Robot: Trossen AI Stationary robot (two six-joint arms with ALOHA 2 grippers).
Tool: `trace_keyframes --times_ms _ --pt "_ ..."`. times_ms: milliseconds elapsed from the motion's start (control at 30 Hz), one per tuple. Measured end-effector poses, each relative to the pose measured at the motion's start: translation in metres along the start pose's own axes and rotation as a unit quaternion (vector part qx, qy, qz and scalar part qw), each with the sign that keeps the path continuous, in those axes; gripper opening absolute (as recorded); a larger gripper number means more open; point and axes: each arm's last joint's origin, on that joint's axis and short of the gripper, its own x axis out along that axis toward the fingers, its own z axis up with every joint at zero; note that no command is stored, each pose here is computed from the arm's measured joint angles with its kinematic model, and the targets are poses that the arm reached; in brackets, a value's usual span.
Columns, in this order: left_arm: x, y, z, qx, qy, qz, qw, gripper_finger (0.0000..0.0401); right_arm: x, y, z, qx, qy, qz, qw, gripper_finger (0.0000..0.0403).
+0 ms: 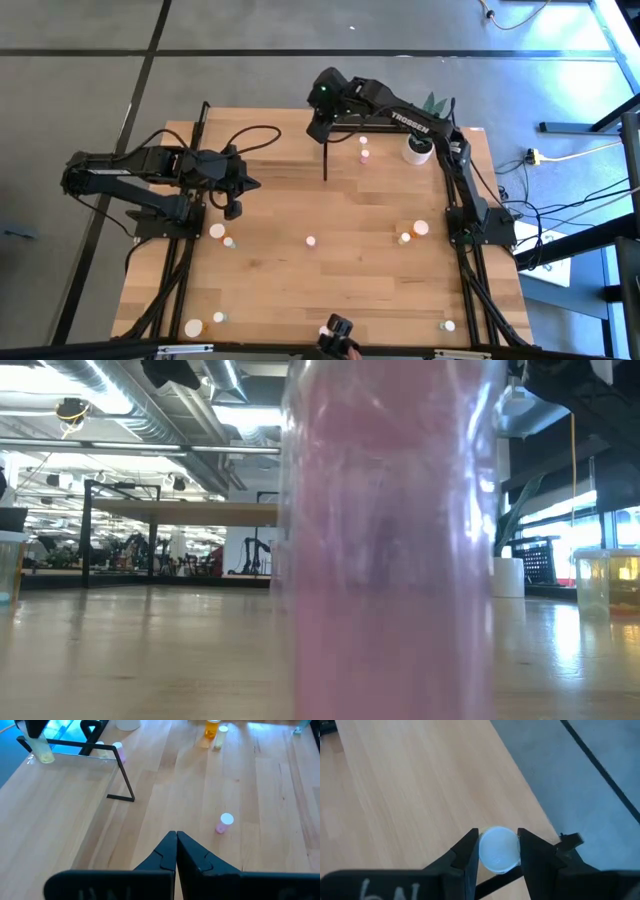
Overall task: Pick and place medicine bottles onto shelf by color
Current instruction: Put the bottom left yellow pill bottle on the shelf
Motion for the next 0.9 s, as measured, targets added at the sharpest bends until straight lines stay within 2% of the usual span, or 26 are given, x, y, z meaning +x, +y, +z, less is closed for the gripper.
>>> trace_keyframes --times_ms 900 --pt "0.0 0.0 0.0 -0.003 0.0 0.0 1.0 0.0 0.0078 -0.0023 -0.0035 -0.02 0.006 -0.002 1.0 0.0122"
